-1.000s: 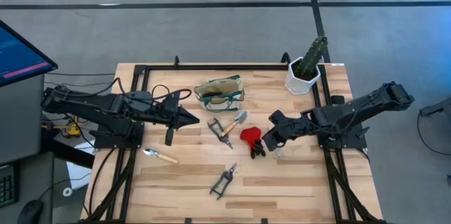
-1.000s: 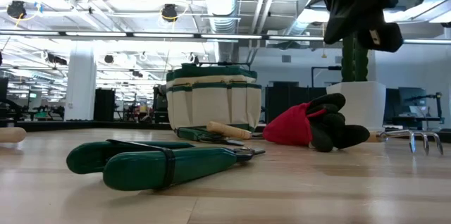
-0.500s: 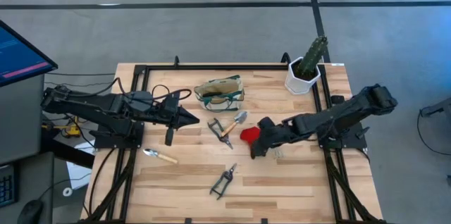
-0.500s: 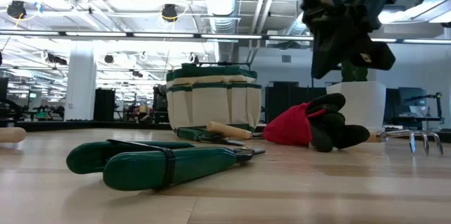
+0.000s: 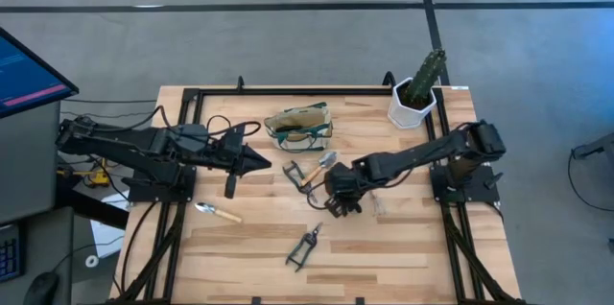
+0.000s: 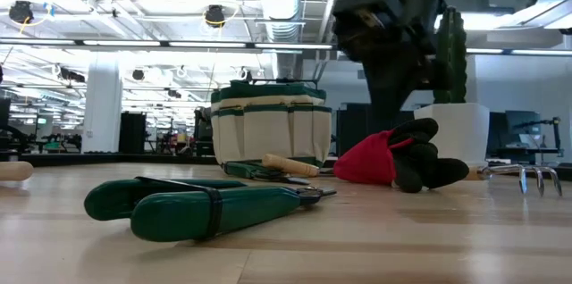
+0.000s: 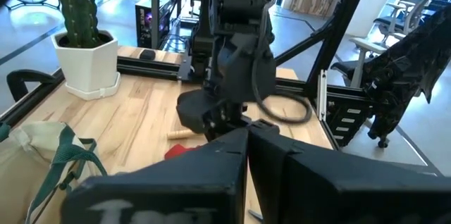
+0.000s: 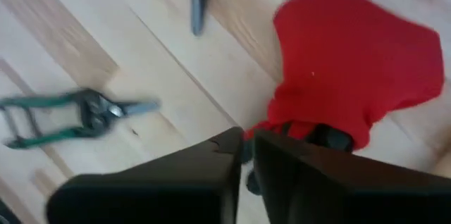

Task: Pick & Place Garden tools in Gardening bag
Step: Put the red gloves into the brown gardening bag

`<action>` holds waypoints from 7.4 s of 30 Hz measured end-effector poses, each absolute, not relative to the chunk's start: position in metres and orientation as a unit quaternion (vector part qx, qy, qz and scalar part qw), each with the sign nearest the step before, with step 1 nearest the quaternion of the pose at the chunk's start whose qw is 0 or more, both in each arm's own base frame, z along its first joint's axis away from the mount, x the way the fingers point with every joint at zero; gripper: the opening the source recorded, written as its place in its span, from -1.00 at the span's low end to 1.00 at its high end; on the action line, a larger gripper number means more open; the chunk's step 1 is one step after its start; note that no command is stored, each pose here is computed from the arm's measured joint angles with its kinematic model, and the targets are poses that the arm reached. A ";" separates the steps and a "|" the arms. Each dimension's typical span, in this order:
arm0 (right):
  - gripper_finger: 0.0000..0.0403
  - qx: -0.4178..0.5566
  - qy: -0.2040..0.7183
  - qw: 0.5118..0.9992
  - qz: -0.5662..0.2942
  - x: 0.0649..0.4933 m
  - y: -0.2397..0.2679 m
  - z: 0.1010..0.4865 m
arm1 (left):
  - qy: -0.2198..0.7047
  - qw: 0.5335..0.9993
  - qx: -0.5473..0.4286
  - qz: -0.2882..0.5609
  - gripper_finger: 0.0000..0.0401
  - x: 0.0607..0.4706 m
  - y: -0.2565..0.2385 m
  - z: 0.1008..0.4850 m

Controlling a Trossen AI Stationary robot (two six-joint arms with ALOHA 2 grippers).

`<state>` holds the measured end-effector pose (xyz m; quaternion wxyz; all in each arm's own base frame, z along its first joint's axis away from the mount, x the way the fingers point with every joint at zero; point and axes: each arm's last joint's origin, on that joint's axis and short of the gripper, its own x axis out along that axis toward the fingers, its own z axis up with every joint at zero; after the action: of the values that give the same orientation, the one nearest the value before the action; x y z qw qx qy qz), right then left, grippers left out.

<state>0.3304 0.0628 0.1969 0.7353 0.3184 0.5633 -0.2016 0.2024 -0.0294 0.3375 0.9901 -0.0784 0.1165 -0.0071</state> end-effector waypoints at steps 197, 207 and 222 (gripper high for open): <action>-0.77 -0.241 0.403 0.879 -0.075 0.434 -0.095 0.277 | 0.137 0.984 -0.113 0.007 -0.99 0.199 -0.028 0.303; -0.77 -0.252 0.378 0.883 -0.120 0.421 -0.114 0.303 | 0.137 0.984 -0.113 0.007 -0.99 0.199 -0.028 0.303; -0.77 -0.233 0.433 0.865 -0.098 0.415 -0.123 0.286 | 0.137 0.984 -0.111 0.012 -0.99 0.199 -0.028 0.303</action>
<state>0.4148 -0.1230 0.2863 0.8651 -0.2330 0.4333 -0.0978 0.1988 -0.0280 0.3029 0.9843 -0.1106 0.1368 0.0122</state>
